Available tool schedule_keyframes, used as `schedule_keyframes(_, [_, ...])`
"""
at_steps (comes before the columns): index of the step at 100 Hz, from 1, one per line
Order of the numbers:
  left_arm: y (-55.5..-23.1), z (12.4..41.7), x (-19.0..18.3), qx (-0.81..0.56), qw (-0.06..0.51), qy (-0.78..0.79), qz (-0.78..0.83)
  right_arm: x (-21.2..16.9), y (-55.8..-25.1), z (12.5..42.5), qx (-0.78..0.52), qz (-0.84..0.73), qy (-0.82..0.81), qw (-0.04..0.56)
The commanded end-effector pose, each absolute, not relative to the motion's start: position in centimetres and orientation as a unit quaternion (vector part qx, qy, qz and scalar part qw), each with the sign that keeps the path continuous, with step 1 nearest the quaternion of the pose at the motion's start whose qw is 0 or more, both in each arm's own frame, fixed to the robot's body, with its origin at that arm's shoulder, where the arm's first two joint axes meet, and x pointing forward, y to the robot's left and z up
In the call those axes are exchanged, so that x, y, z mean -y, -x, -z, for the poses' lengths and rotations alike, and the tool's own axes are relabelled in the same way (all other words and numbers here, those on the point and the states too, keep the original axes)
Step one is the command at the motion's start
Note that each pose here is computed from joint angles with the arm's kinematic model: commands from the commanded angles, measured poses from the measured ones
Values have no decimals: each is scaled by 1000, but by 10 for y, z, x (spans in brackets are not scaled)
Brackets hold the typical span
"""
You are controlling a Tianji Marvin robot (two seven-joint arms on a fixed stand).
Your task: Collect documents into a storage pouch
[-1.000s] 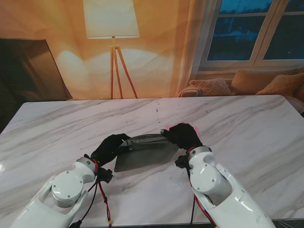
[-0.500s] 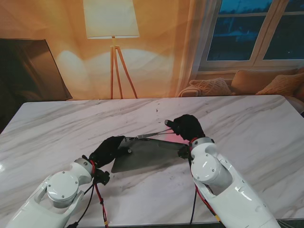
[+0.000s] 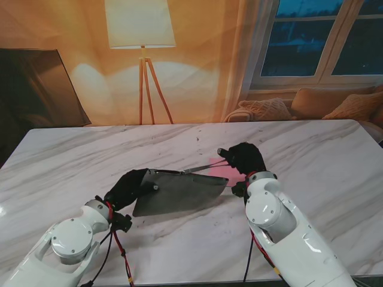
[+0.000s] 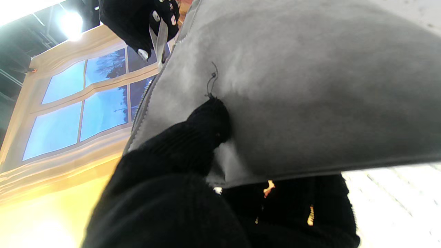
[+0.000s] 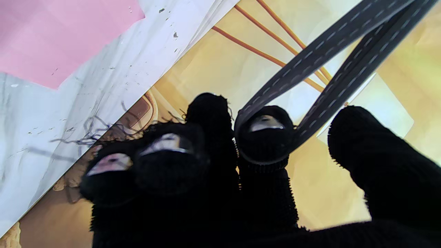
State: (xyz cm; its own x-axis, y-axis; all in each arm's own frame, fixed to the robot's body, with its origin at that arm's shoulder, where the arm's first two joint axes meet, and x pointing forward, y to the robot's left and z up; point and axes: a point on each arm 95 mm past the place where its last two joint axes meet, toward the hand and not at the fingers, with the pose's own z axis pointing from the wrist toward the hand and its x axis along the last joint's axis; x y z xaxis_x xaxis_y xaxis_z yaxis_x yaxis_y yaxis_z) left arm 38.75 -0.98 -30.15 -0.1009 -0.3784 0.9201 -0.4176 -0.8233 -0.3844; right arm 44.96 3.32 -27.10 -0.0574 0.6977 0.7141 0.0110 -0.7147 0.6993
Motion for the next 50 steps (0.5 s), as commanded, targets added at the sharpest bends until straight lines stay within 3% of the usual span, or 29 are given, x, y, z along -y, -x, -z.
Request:
schedule_keyframes(1, [-385,298,5,296,7,-666,-685,-24,-450,278,-279,-661,-644,265])
schedule_keyframes(50, [-376,286,-13,286,-37,-648,-705,20,-451,301,-276,-622,-653,332])
